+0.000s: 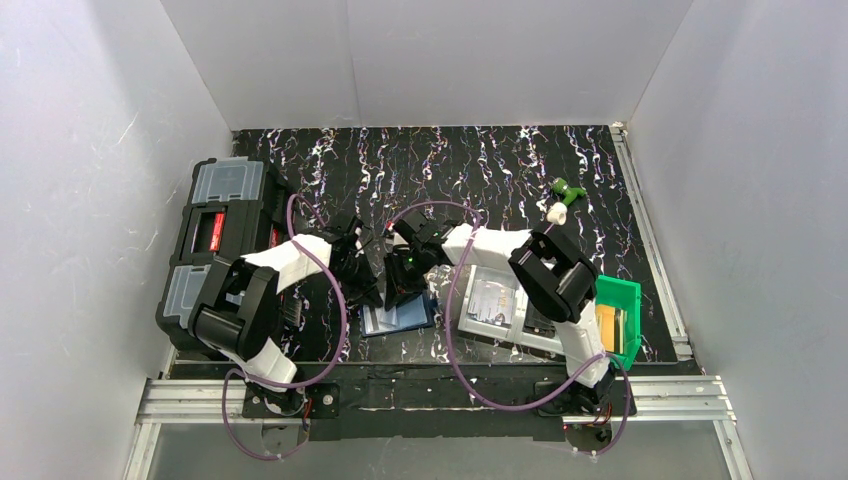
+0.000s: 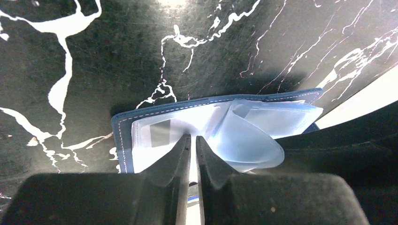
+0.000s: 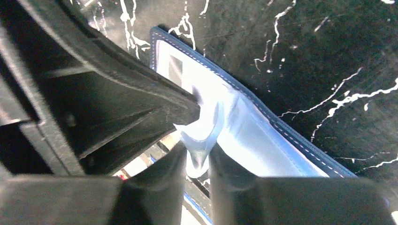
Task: Take the credit cards out of the card holder
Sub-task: Remove the credit card from the card holder.
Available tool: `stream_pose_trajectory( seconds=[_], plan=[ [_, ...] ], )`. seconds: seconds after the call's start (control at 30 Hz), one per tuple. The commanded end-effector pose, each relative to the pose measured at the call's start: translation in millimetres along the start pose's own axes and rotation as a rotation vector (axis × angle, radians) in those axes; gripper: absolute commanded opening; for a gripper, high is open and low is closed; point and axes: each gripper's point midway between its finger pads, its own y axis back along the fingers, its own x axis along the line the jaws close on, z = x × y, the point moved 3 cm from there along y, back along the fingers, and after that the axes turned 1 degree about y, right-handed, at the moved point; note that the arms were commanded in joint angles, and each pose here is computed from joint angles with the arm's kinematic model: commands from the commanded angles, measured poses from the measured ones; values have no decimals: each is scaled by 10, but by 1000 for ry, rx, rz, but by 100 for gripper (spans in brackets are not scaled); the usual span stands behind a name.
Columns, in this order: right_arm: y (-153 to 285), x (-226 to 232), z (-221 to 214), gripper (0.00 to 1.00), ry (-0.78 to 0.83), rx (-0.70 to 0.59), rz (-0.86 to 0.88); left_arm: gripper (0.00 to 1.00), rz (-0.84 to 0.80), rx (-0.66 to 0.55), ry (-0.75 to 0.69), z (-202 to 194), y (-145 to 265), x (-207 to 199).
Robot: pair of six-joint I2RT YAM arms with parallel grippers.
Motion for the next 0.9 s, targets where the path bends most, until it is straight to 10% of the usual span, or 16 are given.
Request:
stream_pose_trajectory(
  seconds=[0.0, 0.37, 0.87],
  plan=[
    [233, 248, 102, 45, 70, -69, 46, 9, 43, -10, -20, 17, -60, 46],
    [511, 278, 170, 71, 75, -138, -23, 10, -29, -34, -77, 7, 129, -194],
    [1102, 253, 82, 72, 64, -255, -51, 12, -93, -2, -152, -64, 211, -534]
  ],
)
